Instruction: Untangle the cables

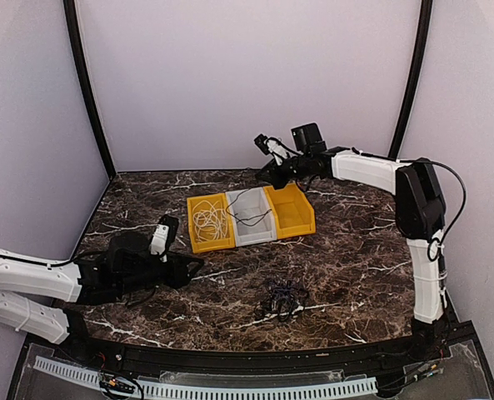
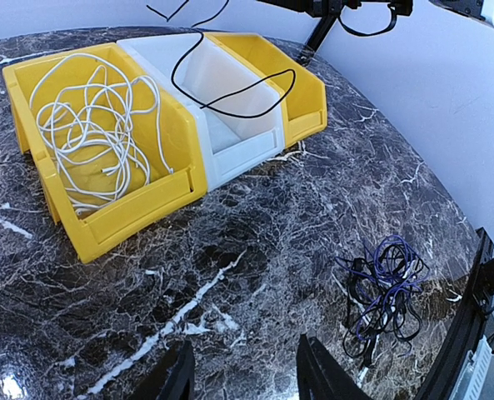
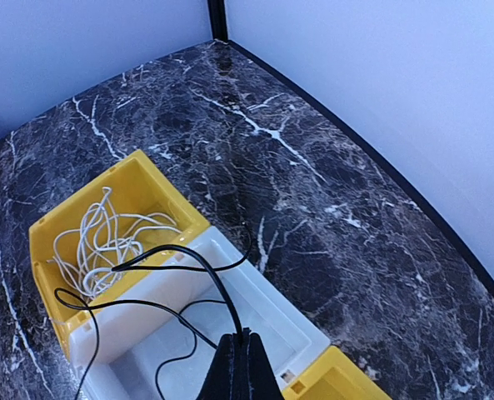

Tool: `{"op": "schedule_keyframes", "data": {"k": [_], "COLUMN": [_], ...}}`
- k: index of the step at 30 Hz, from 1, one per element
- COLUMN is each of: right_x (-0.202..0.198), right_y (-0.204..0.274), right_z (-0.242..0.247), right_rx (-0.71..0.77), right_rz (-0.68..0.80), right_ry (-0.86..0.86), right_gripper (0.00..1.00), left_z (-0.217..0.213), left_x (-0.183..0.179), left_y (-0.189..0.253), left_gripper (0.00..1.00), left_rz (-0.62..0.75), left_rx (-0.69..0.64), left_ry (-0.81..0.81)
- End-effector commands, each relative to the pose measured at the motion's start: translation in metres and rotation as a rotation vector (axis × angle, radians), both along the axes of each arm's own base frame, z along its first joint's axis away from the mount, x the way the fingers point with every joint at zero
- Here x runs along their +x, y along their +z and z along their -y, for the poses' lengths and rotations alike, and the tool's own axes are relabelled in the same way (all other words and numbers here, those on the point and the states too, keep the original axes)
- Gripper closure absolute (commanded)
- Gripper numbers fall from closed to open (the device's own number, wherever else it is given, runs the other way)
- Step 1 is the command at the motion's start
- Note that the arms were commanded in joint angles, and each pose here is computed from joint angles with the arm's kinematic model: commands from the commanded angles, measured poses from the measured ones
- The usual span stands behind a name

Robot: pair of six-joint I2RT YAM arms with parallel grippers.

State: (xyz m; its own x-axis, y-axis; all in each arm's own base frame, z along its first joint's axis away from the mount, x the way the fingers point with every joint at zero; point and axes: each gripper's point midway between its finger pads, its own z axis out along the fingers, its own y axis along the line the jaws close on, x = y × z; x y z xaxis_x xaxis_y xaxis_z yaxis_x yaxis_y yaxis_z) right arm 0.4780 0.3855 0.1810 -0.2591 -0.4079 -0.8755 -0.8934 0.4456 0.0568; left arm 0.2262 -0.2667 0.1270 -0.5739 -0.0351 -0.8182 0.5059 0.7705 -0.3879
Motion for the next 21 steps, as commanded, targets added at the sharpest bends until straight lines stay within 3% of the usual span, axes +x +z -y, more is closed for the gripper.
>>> {"op": "schedule_keyframes", "data": {"k": [1,7,13,21], "right_x": [0.025,0.023,-0.008,-0.025], "right_y": [0.025,0.026,-0.004,-0.046], "right_z": [0.031,0.047,0.021,0.008], "right_rx": [0.04,-0.023,-0.164,-0.294], "right_rz": [0.058,0.128,0.181,0.115], "right_ry": [-0.094,-0.137,-0.057,-0.02], "right_gripper": [1.0,1.0,1.0,1.0], "left_z": [-0.007,-0.008,-0.005,-0.009], "left_x": [0.003,0.004,0.004,0.002], "left_y": [0.004,0.001,0.0,0.001], "left_gripper": [0.56,0.56,0.56,0.56], "left_rz": [0.018,0.019,0.014,0.017], "left_rx": [-0.004,0.007,0.008,0.001], "left_ry": [0.028,0.03,0.02,0.03]}}
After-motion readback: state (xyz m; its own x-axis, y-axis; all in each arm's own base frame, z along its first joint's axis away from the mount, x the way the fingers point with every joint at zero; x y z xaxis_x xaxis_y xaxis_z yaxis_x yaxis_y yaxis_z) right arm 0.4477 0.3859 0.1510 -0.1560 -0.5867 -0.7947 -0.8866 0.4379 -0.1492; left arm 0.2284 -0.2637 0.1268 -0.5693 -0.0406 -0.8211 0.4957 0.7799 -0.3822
